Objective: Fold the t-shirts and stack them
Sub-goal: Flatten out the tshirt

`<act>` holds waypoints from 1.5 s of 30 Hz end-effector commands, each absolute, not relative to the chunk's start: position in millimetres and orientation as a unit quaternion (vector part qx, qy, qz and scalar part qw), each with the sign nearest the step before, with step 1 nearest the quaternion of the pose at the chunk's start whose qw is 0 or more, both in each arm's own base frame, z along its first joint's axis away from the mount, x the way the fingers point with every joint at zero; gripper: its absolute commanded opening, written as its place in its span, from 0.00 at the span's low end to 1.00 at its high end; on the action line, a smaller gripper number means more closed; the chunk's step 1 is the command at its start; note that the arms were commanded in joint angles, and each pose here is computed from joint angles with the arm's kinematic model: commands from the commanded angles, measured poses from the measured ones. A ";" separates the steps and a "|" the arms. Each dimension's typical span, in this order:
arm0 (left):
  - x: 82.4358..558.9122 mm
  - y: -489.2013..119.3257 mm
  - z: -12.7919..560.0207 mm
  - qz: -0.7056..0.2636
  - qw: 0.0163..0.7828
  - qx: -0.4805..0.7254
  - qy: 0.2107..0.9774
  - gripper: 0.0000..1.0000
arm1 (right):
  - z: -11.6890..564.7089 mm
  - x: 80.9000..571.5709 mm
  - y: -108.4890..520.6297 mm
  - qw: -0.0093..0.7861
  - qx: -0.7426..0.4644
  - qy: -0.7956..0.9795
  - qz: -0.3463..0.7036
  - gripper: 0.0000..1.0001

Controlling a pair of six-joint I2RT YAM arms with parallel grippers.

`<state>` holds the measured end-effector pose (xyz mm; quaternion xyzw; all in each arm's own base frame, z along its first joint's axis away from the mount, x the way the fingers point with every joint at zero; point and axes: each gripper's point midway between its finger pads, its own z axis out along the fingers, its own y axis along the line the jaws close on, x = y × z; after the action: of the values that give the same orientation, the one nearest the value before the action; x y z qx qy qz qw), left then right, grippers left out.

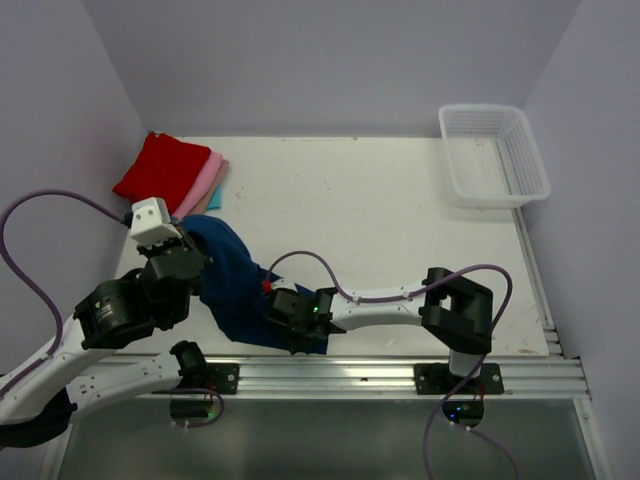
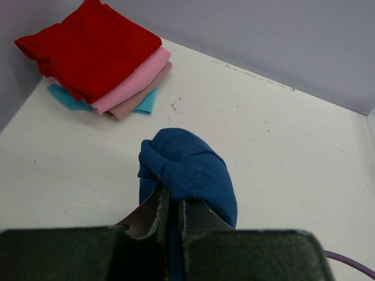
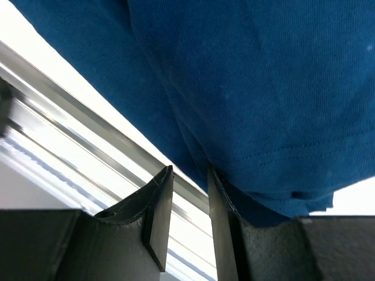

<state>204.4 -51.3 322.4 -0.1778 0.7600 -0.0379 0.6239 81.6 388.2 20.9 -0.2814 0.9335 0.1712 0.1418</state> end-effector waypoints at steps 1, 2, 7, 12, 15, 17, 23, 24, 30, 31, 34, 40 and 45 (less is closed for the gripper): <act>205.9 -49.9 325.4 -0.046 0.629 -0.201 0.750 0.00 | 33.8 91.4 378.2 0.172 -0.296 0.930 0.132 0.35; 206.6 -51.3 324.6 -0.045 0.628 -0.199 0.751 0.00 | 36.8 92.6 379.2 0.175 -0.296 0.930 0.132 0.35; 207.6 -53.3 323.6 -0.044 0.627 -0.197 0.752 0.00 | 30.4 97.8 372.0 0.180 -0.303 0.930 0.105 0.36; 207.7 -53.8 322.0 -0.043 0.626 -0.195 0.754 0.00 | 39.6 100.8 375.4 0.191 -0.303 0.927 0.111 0.35; 208.0 -54.6 320.9 -0.043 0.626 -0.195 0.754 0.00 | 45.2 104.7 374.6 0.200 -0.307 0.925 0.105 0.36; 208.4 -55.5 319.9 -0.042 0.625 -0.194 0.755 0.00 | 48.7 108.2 375.4 0.207 -0.309 0.923 0.100 0.36; 208.4 -56.7 319.1 -0.044 0.623 -0.193 0.756 0.00 | 47.9 114.4 375.5 0.216 -0.314 0.920 0.085 0.36; 208.1 -56.0 319.7 -0.044 0.624 -0.193 0.756 0.00 | 41.1 114.7 374.8 0.213 -0.318 0.921 0.077 0.36; 205.4 -52.6 321.7 -0.050 0.624 -0.195 0.755 0.00 | 13.5 112.2 372.8 0.192 -0.316 0.927 0.066 0.35; 204.6 -51.2 321.8 -0.051 0.625 -0.197 0.754 0.00 | 9.2 110.8 372.3 0.188 -0.315 0.928 0.066 0.34; 203.2 -49.0 322.0 -0.053 0.625 -0.199 0.753 0.00 | 4.0 107.2 370.6 0.180 -0.312 0.930 0.069 0.32; 202.4 -47.9 320.7 -0.052 0.624 -0.199 0.754 0.00 | 12.8 110.3 365.9 0.192 -0.302 0.931 0.066 0.00; 203.2 -49.6 314.1 -0.047 0.621 -0.197 0.757 0.00 | 66.5 123.7 361.6 0.248 -0.286 0.922 0.083 0.00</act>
<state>201.6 -51.1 315.1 -0.1780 0.7652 -0.0446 0.6171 113.1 366.5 24.0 -0.3083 0.9276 0.0686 0.1994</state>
